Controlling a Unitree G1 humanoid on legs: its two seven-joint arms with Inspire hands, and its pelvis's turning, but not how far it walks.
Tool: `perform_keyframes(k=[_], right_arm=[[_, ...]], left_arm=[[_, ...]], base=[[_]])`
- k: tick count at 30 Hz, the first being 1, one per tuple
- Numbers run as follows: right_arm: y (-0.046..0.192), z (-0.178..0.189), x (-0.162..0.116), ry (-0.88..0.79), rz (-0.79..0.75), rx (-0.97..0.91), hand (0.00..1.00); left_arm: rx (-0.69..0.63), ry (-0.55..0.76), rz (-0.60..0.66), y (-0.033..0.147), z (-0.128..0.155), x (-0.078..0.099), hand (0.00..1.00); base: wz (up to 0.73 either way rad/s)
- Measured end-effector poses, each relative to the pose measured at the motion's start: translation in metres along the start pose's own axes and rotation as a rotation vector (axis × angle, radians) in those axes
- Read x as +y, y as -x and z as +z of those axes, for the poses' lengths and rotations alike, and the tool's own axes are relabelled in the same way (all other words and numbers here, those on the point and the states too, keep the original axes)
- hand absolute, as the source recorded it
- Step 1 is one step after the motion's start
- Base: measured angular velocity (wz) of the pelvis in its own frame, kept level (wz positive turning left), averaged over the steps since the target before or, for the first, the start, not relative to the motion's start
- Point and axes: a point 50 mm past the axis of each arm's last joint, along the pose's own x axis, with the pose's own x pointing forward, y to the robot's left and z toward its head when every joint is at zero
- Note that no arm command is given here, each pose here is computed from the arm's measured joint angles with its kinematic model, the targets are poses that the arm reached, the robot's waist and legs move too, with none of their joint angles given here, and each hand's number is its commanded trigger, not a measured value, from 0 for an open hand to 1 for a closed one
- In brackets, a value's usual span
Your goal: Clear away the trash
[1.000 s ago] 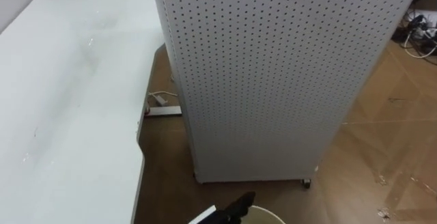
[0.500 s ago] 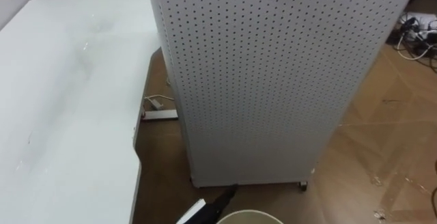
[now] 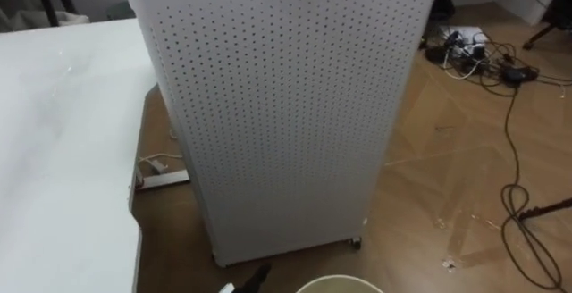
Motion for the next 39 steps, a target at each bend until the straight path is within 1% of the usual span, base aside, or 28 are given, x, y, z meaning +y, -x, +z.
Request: perform_keyframes(k=[4,13,16,19,23,25,29,32,36,39], right_arm=[[0.001,-0.005,0.0,-0.007,-0.001,0.009,1.0],[0.002,-0.009,0.002,0.016,0.012,0.026,1.0],[0.003,-0.01,-0.001,0.022,-0.009,0.032,1.0],[0.005,-0.013,-0.006,0.039,-0.037,0.051,1.0],[0.006,-0.016,-0.009,0.081,-0.062,0.078,1.0],[0.007,-0.017,-0.01,0.078,-0.07,0.079,1.0],[0.008,-0.018,-0.011,0.065,-0.076,0.072,1.0],[0.007,-0.016,-0.01,0.101,-0.073,0.073,1.0],[0.005,-0.011,-0.008,0.112,-0.067,0.06,1.0],[0.005,-0.012,-0.009,0.105,-0.07,0.064,1.0]], left_arm=[[0.039,0.013,0.034,0.002,-0.009,0.006,0.0],[0.072,0.03,0.045,0.005,-0.018,0.005,0.0],[0.046,0.031,0.043,0.003,-0.013,0.004,0.0],[0.048,0.037,0.047,0.004,-0.014,0.004,0.0],[0.041,0.04,0.055,0.005,-0.014,0.005,0.0],[0.03,0.038,0.058,0.005,-0.013,0.006,0.0],[-0.006,0.032,0.094,0.005,-0.007,0.013,0.0],[-0.04,0.018,0.102,0.004,-0.001,0.017,0.0],[-0.053,0.014,0.118,0.002,0.002,0.018,0.0],[-0.065,-0.005,0.159,0.004,0.004,0.018,0.0]], base=[[-0.07],[-0.32],[-0.37],[-0.5],[-0.21],[-0.19],[0.04],[0.1],[0.12],[0.26]])
